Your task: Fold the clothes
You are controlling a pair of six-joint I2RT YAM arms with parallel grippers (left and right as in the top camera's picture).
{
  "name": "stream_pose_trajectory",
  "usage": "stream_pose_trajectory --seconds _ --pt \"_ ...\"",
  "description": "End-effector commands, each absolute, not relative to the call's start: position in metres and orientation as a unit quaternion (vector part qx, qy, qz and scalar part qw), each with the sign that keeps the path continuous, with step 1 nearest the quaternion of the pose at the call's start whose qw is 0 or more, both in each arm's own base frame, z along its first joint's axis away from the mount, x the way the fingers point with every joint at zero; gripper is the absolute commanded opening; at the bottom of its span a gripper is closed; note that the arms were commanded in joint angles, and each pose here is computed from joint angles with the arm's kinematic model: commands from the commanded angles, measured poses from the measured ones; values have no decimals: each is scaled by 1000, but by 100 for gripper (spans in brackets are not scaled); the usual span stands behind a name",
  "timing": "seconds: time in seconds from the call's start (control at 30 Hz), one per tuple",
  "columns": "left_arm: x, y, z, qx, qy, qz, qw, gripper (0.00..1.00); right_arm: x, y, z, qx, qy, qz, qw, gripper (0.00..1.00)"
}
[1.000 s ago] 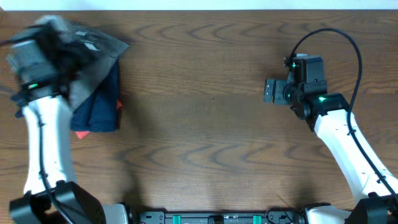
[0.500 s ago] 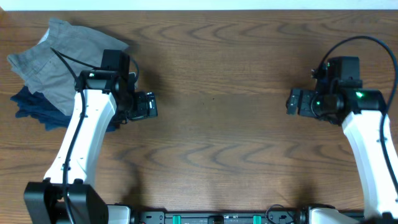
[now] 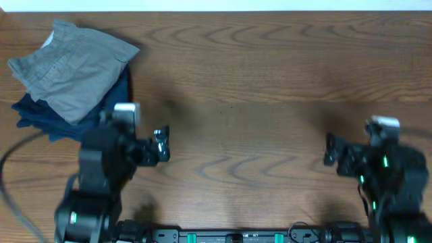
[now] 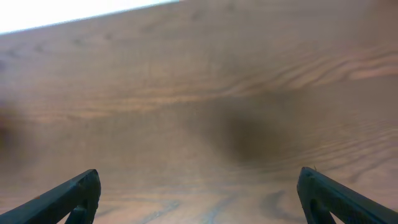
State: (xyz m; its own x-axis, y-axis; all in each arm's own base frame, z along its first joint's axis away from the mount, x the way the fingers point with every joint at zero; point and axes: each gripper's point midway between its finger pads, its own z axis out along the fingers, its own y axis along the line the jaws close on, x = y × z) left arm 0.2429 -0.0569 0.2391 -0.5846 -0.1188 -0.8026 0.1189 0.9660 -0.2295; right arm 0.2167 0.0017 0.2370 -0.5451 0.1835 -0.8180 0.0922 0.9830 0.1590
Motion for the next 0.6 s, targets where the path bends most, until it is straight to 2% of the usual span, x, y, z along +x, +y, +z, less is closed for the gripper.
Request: stream_pose_trajectory --seconds 0.0,0.2,0.43,0.57 --pt "228 -55 243 10 864 -130 487 98 199 0 240 83 864 45 495 99" --pt "209 -52 253 11 851 -134 507 98 171 -1 234 83 864 45 494 99" --pt "208 -51 252 11 852 -133 507 98 149 -1 203 86 899 38 427 99" --pt "208 -51 253 11 852 -133 507 98 149 -1 203 87 900 38 426 99"
